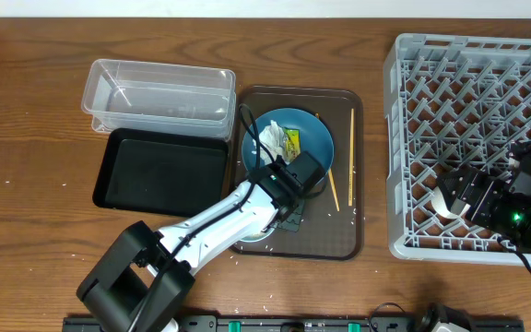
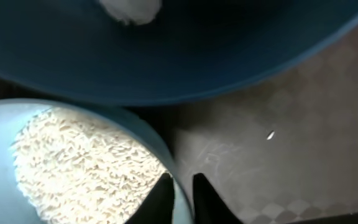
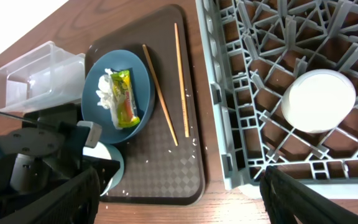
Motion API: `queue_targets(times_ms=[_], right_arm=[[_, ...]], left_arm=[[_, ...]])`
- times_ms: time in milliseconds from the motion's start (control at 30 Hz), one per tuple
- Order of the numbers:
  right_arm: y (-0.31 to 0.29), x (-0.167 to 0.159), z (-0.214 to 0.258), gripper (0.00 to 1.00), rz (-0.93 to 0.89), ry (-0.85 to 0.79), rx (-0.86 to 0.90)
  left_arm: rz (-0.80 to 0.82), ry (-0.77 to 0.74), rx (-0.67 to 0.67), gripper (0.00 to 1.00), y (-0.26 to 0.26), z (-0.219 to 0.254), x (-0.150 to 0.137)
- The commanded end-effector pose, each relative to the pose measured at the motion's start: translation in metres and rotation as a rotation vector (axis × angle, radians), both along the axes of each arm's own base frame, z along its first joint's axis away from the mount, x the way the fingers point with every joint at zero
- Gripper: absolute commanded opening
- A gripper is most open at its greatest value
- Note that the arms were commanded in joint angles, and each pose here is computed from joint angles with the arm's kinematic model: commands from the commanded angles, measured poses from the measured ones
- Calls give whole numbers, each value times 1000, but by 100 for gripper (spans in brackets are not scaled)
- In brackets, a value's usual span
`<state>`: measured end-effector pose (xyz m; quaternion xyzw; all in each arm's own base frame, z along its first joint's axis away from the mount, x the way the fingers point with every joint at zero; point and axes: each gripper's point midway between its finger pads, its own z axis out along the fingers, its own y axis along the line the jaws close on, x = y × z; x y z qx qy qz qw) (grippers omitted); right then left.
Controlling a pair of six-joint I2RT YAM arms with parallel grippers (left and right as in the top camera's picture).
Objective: Sort waste into correct bins and load items into the dishwasher rack
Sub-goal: 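Grasp the light blue rice bowl with the left gripper and lift it, then tip the bowl over the black tray to pour out the rice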
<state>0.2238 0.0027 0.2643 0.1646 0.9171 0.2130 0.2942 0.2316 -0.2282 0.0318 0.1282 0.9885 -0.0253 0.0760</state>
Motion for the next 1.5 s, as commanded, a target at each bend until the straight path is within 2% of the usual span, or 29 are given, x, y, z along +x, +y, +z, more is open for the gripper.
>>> queue_targets(times_ms=[0,100,200,367,467,500,633,733,833,1033,1200,1400,1467], right_arm=[[2,3,3,82,-4,-1,14],[1,4,3,82,-14,0,21],[1,5,4,82,-16,-4,21],[1,5,4,83,-16,-5,21],[1,5,4,84,-16,-6,21],[1,5,4,84,-16,-6,21],[1,5,4,85,-17,-6,20],[1,5,4,86,-17,-8,20],[1,6,5,86,-16,-9,19],[0,6,5,86,-17,-13,17],[0,6,5,86,-17,-13,18],[0,8,6,86,-16,-21,15],[0,7,6,86,-16,-21,14]], left_arm=[[12,6,18,12,3,-6,-2],[10,9,21,12,3,-8,-2],[6,17,29,17,2,-12,-4],[-11,26,40,17,-1,-17,-8],[-12,32,33,7,-2,-16,-10],[-14,44,25,6,-3,-13,-12],[-16,61,22,6,-3,10,-15],[-20,48,-24,6,-5,46,-14],[-62,15,-165,6,-10,92,-9],[18,-38,-414,6,22,148,17],[73,8,-651,6,56,164,41],[98,58,-1063,6,89,181,65],[118,76,-1158,6,99,179,70]])
